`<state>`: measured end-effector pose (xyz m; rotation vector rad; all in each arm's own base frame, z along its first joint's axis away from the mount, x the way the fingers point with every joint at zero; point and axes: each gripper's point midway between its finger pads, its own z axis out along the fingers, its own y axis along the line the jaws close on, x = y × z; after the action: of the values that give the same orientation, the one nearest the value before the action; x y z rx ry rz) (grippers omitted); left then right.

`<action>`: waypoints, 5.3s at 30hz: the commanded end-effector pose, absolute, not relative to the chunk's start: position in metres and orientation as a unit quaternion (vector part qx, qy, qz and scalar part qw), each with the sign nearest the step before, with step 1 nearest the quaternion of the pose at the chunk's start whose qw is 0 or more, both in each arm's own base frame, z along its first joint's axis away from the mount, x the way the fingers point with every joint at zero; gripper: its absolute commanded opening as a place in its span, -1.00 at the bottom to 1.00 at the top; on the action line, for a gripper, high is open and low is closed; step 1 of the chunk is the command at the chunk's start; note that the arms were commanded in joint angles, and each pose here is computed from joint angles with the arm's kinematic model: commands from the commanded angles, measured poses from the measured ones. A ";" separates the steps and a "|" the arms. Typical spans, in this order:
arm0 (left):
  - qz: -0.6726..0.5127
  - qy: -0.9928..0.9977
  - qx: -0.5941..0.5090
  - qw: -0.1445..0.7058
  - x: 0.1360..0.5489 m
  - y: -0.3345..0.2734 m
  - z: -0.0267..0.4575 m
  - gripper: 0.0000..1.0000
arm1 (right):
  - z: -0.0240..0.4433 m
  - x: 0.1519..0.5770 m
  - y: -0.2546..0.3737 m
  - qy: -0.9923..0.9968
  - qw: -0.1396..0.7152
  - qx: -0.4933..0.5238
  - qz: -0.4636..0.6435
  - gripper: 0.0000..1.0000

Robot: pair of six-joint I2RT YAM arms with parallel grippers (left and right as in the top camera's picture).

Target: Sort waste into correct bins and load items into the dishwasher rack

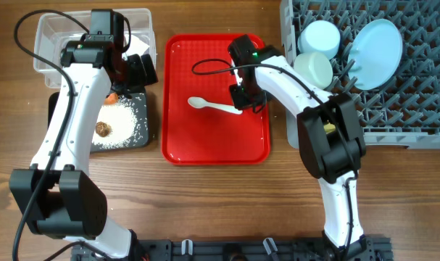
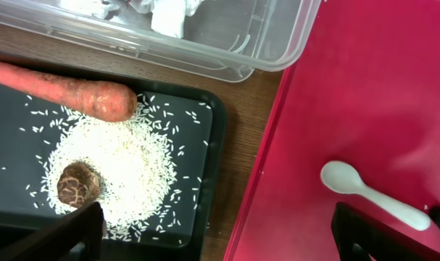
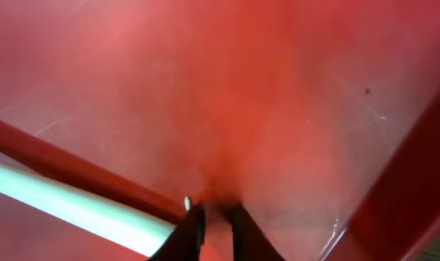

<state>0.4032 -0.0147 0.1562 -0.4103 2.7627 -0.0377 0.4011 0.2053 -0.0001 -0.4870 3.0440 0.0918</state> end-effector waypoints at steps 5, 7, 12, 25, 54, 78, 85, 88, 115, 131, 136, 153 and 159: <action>-0.017 0.974 -0.144 0.176 0.404 -0.014 0.158 1.00 | 0.038 0.442 0.223 0.967 0.092 -0.235 0.027 0.01; -0.017 0.974 -0.144 0.176 0.404 -0.014 0.158 0.99 | 0.052 0.452 0.235 0.954 0.118 -0.274 0.039 0.09; -0.017 0.974 -0.144 0.176 0.404 -0.014 0.158 1.00 | 0.053 0.440 0.272 0.906 0.130 -0.389 0.102 0.18; -0.017 0.974 -0.144 0.176 0.404 -0.014 0.158 1.00 | -0.014 0.386 0.295 0.859 0.082 -0.497 0.095 0.33; -0.017 0.974 -0.144 0.176 0.404 -0.014 0.158 1.00 | 0.250 0.451 0.118 0.943 0.310 -0.094 0.073 -0.91; -0.017 0.974 -0.144 0.176 0.404 -0.014 0.158 1.00 | 0.145 0.409 -0.056 0.982 0.181 0.034 -0.046 -0.10; -0.017 0.974 -0.144 0.176 0.404 -0.014 0.158 1.00 | 0.147 0.403 -0.050 0.984 0.171 0.035 -0.027 0.50; -0.017 0.974 -0.144 0.176 0.404 -0.014 0.158 1.00 | 0.171 0.395 -0.032 0.984 0.176 0.026 0.019 0.56; -0.017 0.974 -0.144 0.176 0.404 -0.014 0.158 1.00 | 0.307 0.299 -0.043 0.842 0.474 0.253 0.054 1.00; -0.017 0.974 -0.144 0.176 0.404 -0.014 0.158 1.00 | 0.165 0.246 -0.014 0.746 0.646 0.132 0.092 1.00; -0.017 0.974 -0.144 0.176 0.404 -0.014 0.158 1.00 | 0.158 0.246 -0.007 0.742 0.656 0.105 0.091 0.99; -0.017 0.974 -0.144 0.176 0.404 -0.014 0.158 1.00 | 0.171 0.243 0.008 0.722 0.669 0.105 0.139 0.99; -0.017 0.974 -0.144 0.176 0.404 -0.014 0.158 1.00 | 0.171 0.243 0.008 0.723 0.669 0.105 0.139 0.99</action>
<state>0.4033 -0.0160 0.1562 -0.4087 2.7638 -0.0477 0.2434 0.0049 0.1695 0.2463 1.6376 0.2935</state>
